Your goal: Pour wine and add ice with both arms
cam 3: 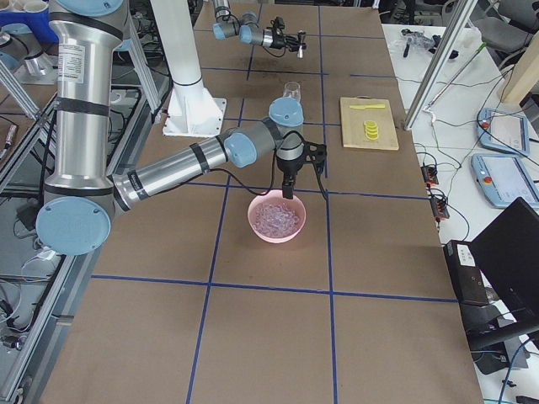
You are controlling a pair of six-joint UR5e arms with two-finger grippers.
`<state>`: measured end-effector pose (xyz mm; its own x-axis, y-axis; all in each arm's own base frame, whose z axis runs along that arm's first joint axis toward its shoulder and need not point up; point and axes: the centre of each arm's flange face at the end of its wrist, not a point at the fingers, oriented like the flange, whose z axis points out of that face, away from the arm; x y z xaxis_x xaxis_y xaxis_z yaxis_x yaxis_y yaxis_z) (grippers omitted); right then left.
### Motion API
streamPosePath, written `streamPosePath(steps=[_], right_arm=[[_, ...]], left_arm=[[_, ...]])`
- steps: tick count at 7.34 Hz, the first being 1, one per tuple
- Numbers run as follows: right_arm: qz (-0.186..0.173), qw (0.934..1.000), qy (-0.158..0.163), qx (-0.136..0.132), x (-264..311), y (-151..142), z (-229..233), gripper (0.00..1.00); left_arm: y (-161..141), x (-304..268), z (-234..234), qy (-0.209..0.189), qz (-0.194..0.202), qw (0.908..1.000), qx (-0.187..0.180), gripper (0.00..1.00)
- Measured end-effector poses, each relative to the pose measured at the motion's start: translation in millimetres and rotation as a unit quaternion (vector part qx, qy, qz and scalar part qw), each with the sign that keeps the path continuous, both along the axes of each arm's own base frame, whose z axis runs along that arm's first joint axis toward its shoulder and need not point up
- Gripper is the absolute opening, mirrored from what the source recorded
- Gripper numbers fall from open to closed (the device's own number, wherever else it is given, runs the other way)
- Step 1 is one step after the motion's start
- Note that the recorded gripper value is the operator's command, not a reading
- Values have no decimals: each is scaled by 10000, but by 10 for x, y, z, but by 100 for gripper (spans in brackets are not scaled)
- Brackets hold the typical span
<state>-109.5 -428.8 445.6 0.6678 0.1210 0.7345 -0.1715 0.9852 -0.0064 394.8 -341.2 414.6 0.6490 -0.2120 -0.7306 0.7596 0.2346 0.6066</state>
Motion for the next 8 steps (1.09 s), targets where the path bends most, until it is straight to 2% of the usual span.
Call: streamPosePath(steps=[1,3,4,6,8], right_arm=[[-29,9999,62,79,-45,66,70,100],[-97,9997,160,136,-102,176,199,100],[-123,9997,192,93,-103,224,262,100],[-169,9995,255,-46,-91,318,399,100],[-237,9991,319,-152,-130,366,514,100]], left_arm=[[-20,-67,-182,19,29,10000,52,0],[-120,-165,-406,-218,61,9996,147,0],[-183,-171,-539,-342,85,9992,205,0],[-239,-85,-852,-487,409,9975,295,0],[-256,54,-1273,-284,686,9962,451,0]])
